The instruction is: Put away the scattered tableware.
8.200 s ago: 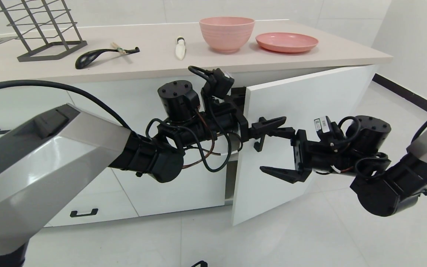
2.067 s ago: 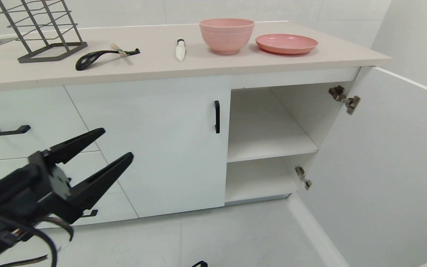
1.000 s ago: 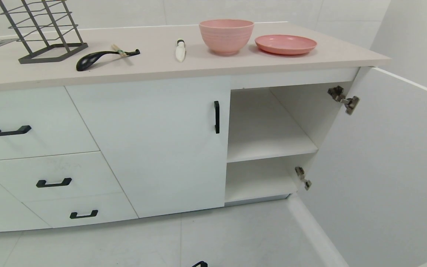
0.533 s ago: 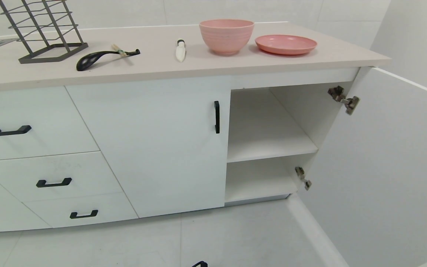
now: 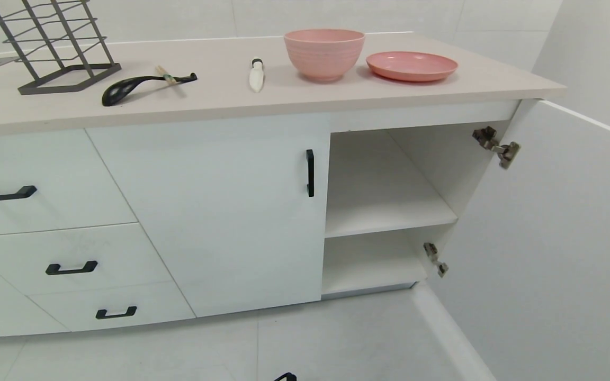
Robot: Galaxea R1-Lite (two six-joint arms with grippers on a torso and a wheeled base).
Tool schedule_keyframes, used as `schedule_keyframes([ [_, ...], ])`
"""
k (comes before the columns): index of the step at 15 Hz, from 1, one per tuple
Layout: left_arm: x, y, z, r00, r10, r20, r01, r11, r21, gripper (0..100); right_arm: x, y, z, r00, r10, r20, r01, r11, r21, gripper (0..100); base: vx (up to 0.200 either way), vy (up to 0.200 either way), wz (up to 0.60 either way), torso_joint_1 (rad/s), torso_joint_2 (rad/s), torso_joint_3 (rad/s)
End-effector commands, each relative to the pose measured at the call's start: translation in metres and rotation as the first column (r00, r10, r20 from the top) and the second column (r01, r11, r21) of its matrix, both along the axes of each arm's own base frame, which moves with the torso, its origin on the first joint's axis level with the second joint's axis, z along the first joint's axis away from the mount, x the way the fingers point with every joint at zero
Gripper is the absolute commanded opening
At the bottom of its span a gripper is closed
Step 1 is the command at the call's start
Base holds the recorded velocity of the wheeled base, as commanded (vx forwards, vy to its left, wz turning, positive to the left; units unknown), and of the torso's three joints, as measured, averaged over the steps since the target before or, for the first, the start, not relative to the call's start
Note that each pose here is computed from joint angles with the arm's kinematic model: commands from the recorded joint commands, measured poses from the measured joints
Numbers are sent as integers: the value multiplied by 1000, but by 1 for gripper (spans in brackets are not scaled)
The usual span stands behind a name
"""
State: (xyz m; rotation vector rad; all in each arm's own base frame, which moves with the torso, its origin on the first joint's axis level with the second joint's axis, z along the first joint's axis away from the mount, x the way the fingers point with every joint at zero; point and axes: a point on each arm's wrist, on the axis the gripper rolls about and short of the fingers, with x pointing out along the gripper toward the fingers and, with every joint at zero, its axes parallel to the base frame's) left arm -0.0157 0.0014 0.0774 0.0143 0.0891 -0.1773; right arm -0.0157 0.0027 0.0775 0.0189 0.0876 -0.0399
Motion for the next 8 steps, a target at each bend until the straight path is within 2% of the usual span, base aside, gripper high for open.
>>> schedule_keyframes([
  [1,1,0,0,1000,-5,-7,5,1000,-1,100,0,0,0,1000,-1,-2,1,1000,0,100,200,0,0,-2,2,2],
  [4,1,0,0,1000,-3,-9,3,1000,-6,100,0,0,0,1000,-1,-1,1,1000,0,100,0,0,0,0,0,0],
  [8,1,0,0,1000,-2,-8,2,1000,-6,100,0,0,0,1000,-1,-2,1,1000,0,100,0,-200,0,2,4,4],
])
